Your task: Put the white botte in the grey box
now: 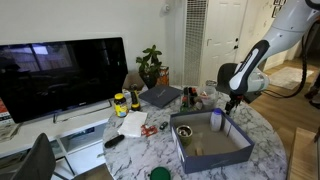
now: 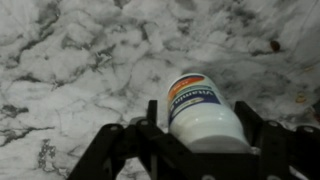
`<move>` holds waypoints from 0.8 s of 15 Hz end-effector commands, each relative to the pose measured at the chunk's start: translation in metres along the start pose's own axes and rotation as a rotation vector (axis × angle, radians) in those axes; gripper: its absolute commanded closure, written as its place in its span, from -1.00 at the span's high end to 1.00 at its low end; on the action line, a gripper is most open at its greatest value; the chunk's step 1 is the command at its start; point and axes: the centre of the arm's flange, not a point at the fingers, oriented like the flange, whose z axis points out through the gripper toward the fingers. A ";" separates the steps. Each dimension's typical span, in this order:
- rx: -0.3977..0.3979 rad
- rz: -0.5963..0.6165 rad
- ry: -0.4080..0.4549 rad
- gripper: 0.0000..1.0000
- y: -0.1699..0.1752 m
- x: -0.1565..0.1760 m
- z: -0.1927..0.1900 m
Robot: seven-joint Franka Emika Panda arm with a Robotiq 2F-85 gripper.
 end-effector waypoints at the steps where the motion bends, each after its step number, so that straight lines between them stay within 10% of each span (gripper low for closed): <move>1: 0.015 -0.009 -0.014 -0.03 -0.002 0.004 0.006; 5: -0.016 -0.026 -0.038 -0.28 -0.005 0.004 0.001; 12: -0.043 -0.189 -0.089 -0.28 -0.033 -0.019 -0.133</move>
